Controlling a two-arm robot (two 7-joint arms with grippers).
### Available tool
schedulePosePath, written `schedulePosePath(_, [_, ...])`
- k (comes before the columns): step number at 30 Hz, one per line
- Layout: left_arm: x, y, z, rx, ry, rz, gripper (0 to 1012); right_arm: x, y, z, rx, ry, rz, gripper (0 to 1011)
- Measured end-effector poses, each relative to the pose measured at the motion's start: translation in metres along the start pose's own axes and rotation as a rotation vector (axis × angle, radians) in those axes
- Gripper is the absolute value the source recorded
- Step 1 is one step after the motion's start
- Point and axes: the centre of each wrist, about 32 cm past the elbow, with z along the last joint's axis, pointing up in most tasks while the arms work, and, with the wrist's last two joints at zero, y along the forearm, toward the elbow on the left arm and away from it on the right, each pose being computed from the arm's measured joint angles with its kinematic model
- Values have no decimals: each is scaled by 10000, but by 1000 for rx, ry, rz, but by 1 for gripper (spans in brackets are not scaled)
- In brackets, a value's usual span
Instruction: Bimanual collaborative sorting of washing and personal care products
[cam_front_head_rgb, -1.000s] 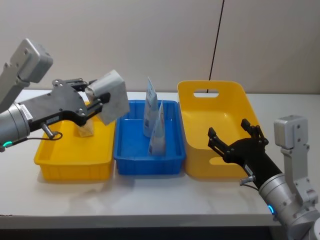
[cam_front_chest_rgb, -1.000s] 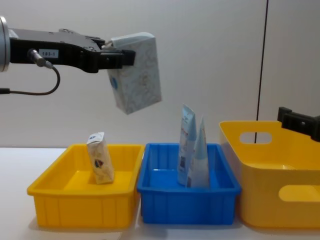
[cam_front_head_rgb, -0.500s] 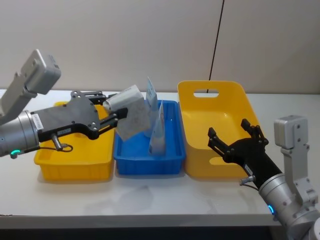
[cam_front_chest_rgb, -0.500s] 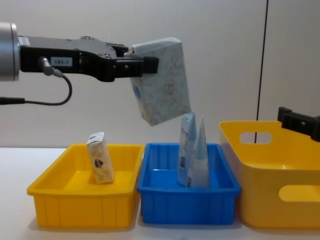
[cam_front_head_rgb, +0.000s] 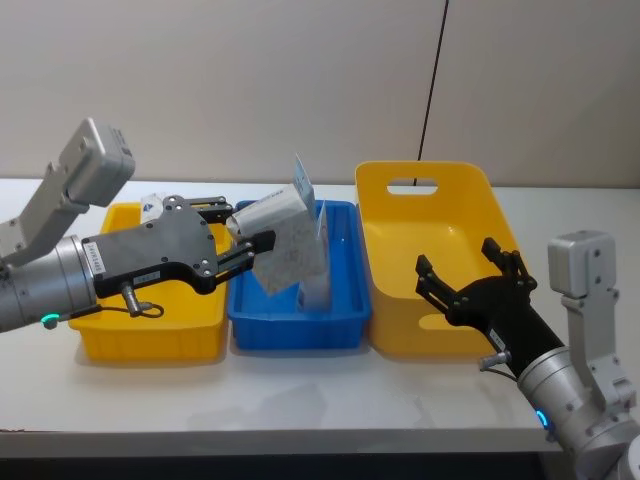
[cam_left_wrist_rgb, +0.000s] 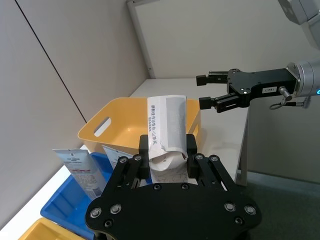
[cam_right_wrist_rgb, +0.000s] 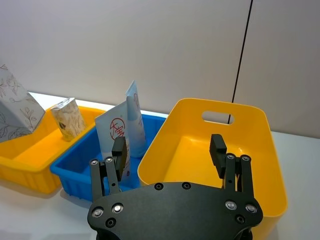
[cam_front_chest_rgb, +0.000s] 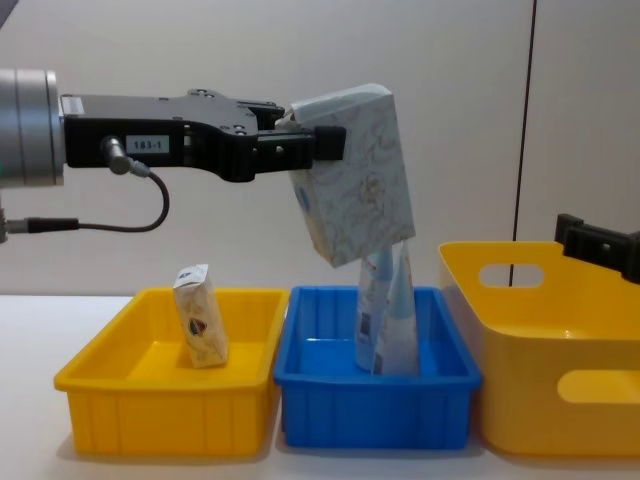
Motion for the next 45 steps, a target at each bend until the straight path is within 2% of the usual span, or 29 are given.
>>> schedulePosePath(6, [-2, 2, -42, -6, 4, -6, 363, 0, 0, 0, 0, 0, 0, 1002])
schedulePosePath(14, [2, 45, -73, 1, 4, -12, 363, 0, 0, 0, 0, 0, 0, 1002])
schedulePosePath(35, [12, 272, -83, 53, -2, -11, 364, 0, 0, 0, 0, 0, 0, 1002])
schedulePosePath(45, [42, 362, -77, 66, -7, -4, 364, 0, 0, 0, 0, 0, 0, 1002])
